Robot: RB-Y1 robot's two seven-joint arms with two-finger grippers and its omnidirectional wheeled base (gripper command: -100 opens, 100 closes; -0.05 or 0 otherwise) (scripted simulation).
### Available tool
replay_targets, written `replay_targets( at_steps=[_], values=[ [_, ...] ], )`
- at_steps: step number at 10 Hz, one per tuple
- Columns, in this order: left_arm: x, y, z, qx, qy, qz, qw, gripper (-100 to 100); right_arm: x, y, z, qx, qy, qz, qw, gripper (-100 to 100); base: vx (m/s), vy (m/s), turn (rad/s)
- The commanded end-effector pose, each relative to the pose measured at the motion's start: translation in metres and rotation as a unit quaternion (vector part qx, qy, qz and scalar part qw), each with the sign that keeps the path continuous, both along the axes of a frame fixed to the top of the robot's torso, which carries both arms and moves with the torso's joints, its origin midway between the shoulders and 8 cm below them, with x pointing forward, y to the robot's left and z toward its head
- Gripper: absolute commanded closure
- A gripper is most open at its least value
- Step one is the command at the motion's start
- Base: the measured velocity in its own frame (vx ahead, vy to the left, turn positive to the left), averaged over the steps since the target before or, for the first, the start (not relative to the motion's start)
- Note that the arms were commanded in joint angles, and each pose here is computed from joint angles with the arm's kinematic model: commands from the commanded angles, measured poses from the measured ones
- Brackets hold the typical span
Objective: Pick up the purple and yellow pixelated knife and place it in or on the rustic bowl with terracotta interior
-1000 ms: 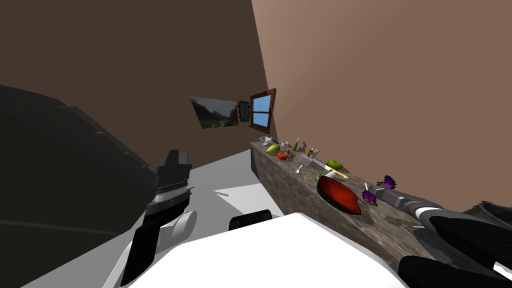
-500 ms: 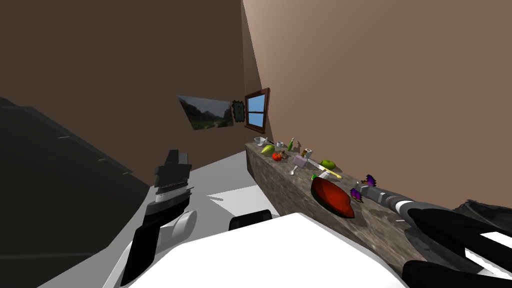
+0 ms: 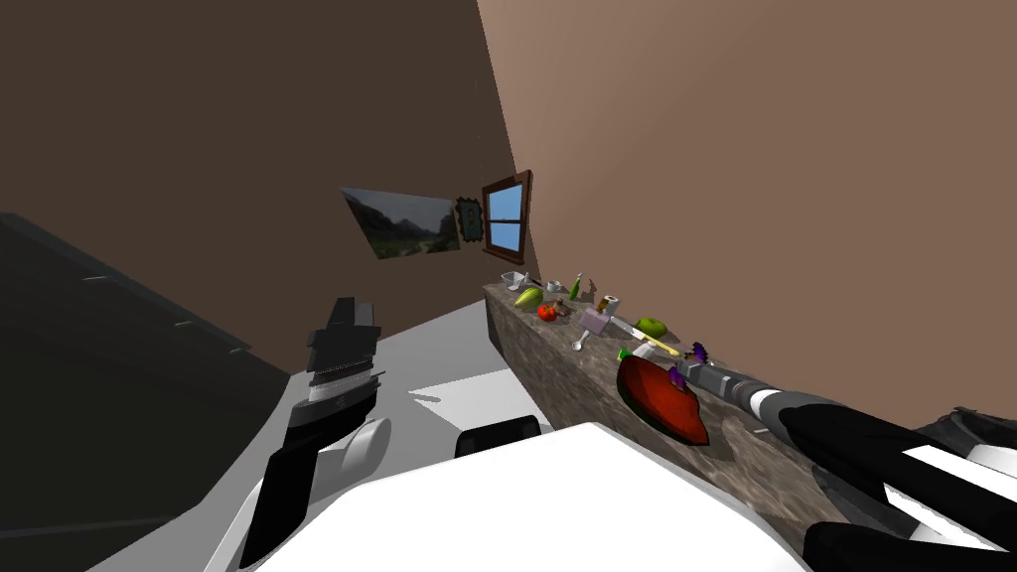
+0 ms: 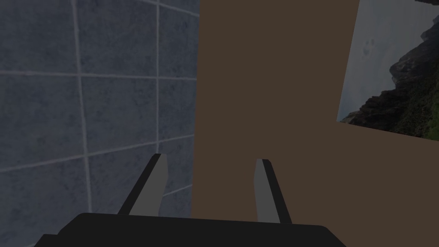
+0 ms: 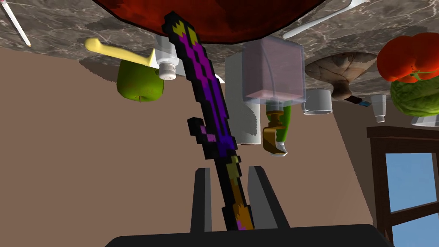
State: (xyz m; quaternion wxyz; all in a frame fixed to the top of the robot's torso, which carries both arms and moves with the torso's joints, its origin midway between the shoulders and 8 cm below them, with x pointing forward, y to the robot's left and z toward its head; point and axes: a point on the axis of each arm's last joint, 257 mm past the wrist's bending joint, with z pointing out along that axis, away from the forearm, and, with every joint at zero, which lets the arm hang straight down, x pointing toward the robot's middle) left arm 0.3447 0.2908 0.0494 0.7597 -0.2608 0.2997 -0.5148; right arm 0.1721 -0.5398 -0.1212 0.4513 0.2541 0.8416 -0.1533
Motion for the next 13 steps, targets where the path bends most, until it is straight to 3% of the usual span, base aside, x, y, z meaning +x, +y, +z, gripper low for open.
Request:
replay_targets(
  at_steps=[1,2,6,7,8,13],
  values=[
    [0.000,0.000,0.000,0.000,0.000,0.000,1.0000,0,0.000,0.000,0.000,0.000,0.000,0.000,1.0000,100,0.007,-0.005,0.007],
    [0.000,0.000,0.000,0.000,0.000,0.000,1.0000,0,0.001,0.001,0.000,0.001,-0.001,0.002,1.0000,-100,0.000,0.000,0.000],
    [0.000,0.000,0.000,0.000,0.000,0.000,1.0000,0,0.001,0.001,0.000,0.001,-0.001,0.002,1.0000,-100,0.000,0.000,0.000],
    [0.000,0.000,0.000,0.000,0.000,0.000,1.0000,0,0.001,0.001,0.000,0.001,-0.001,0.002,1.0000,0,0.000,0.000,0.000],
    [0.000,0.000,0.000,0.000,0.000,0.000,1.0000,0,0.000,-0.006,0.005,0.000,0.002,-0.005,1.0000,-100,-0.028,0.013,0.100],
    [0.000,0.000,0.000,0.000,0.000,0.000,1.0000,0,-0.002,-0.035,0.028,0.002,0.009,-0.040,0.9992,-100,-0.077,0.033,0.125]
  ],
)
